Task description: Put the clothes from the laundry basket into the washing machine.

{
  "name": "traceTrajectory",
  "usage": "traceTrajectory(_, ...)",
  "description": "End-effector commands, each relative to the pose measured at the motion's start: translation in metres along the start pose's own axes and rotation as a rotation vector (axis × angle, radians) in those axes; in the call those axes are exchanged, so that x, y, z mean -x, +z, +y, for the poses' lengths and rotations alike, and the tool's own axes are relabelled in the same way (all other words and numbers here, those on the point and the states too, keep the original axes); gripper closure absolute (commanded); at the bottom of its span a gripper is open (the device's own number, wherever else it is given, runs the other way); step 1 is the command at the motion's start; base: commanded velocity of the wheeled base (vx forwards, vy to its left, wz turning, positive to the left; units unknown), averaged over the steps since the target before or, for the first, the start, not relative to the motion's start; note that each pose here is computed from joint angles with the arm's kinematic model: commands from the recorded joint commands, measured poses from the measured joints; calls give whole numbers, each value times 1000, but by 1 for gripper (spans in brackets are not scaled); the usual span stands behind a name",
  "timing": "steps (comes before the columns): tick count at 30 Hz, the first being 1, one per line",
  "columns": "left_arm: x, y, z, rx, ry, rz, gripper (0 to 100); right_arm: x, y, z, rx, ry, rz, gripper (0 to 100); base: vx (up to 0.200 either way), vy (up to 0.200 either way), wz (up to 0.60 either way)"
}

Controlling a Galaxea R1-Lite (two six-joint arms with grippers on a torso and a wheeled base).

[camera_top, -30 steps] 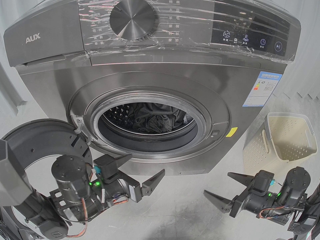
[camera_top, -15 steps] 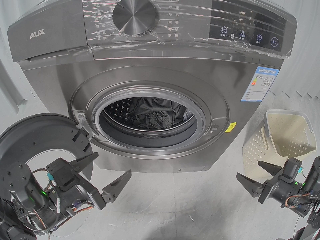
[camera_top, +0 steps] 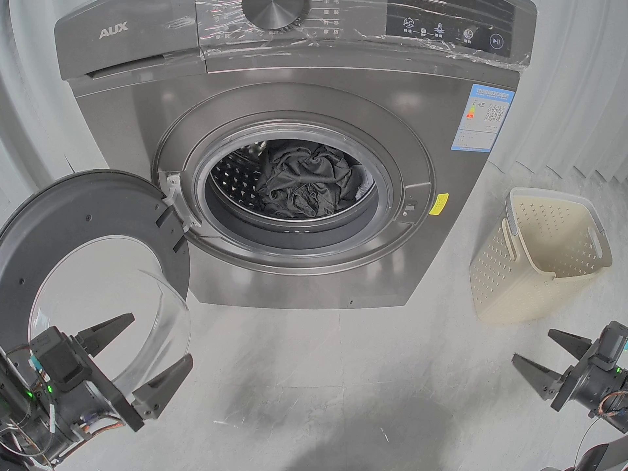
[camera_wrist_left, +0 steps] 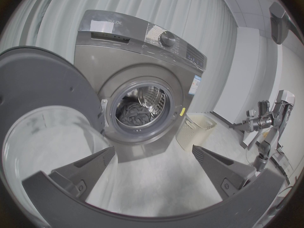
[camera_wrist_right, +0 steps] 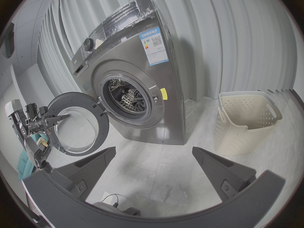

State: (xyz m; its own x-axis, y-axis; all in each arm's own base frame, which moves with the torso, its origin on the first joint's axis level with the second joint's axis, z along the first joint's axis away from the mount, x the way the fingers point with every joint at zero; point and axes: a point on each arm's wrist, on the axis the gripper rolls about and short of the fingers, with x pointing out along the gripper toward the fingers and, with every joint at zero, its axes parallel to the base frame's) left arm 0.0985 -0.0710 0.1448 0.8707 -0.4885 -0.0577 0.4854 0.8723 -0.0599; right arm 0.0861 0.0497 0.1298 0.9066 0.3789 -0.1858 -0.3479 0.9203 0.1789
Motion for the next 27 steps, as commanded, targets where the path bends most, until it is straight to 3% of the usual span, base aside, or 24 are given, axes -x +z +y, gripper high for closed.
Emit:
traceTrajectory(1, 38, 7, 8, 10, 38, -86, 0, 27, 0, -14, 5, -109, -99, 0, 0, 0, 0)
traceTrajectory(3, 38, 8, 9, 10, 38, -86, 0, 27, 0, -14, 5, -112, -100, 0, -100, 0, 0)
traceTrajectory(5, 48, 2, 13, 9, 78, -84, 0, 32, 1, -21, 3, -199, -129, 0, -200, 0, 0)
traceTrajectory(11, 64, -5, 17, 23, 130, -99, 0, 44, -3, -24, 2, -263, -149, 0, -200, 0, 0)
traceTrajectory(14, 78, -14, 20, 12, 180, -80, 0, 60, -15, -25, 13, -296, -136, 0, -200, 0, 0)
traceTrajectory(19, 91, -21, 20, 19, 210, -87, 0, 85, -36, -24, 58, -334, -164, 0, -80, 0, 0)
traceTrajectory(23, 98, -23, 21, 22, 247, -111, 0, 98, -52, -22, 63, -343, -201, 0, -200, 0, 0)
traceTrajectory(27, 105, -30, 21, 9, 309, -101, 0, 104, -63, -21, 63, -379, -213, 0, 0, 0, 0)
